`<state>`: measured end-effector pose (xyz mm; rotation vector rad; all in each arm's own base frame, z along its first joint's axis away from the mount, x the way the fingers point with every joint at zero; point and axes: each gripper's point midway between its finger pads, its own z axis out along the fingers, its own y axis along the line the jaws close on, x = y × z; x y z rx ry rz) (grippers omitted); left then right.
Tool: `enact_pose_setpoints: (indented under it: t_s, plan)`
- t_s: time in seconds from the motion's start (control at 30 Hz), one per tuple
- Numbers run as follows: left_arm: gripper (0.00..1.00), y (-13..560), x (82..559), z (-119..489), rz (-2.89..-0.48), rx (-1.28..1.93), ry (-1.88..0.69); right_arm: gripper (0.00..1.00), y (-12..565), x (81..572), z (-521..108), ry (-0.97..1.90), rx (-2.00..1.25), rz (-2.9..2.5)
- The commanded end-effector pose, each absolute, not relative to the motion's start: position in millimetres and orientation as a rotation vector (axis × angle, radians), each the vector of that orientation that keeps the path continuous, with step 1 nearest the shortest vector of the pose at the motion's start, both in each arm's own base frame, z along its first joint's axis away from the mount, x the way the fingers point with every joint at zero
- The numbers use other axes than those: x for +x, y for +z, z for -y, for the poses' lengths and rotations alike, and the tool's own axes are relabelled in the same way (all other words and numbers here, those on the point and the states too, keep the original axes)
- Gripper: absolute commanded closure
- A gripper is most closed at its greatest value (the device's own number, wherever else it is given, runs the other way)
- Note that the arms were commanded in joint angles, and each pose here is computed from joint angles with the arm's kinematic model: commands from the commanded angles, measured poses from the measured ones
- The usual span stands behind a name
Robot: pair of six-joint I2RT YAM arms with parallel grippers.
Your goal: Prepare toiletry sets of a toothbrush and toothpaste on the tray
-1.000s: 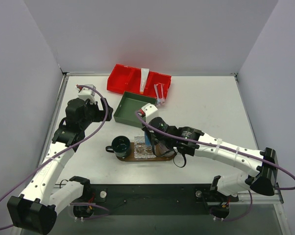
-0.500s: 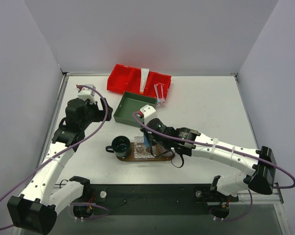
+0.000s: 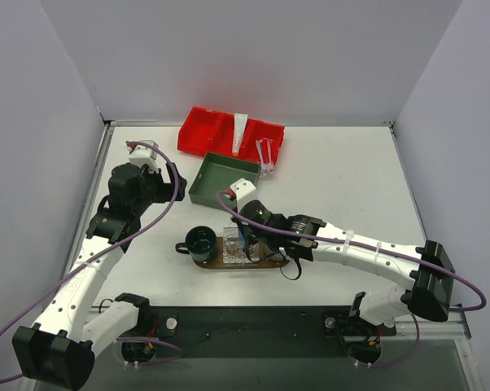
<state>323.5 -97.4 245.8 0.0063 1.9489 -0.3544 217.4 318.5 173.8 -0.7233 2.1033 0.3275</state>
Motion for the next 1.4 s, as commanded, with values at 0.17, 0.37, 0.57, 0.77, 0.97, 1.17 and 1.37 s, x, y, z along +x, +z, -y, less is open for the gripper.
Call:
enact_pose_setpoints:
  t_s: [0.17,0.37,0.57,0.77,0.97,1.17,1.37]
  plan:
    - [0.06,263,329,97,-1.902,0.014,-0.358,1.00,172,227,-324,0.324,-0.680,-2.078]
    - [0.06,262,329,98,-1.903,0.022,-0.363,1.00,168,228,-324,0.312,-0.686,-2.078]
    - [0.06,261,330,97,-1.906,0.019,-0.361,1.00,161,229,-324,0.295,-0.693,-2.092]
    - [0.06,262,330,97,-1.903,0.022,-0.363,0.80,162,230,-322,0.288,-0.686,-2.095]
    - [0.06,262,329,98,-1.903,0.026,-0.367,0.60,167,229,-321,0.299,-0.679,-2.087]
    - [0.06,262,329,98,-1.905,0.027,-0.369,0.46,175,229,-319,0.326,-0.657,-2.077]
    - [0.06,265,339,102,-1.871,0.047,-0.381,0.18,200,232,-312,0.426,-0.577,-2.058]
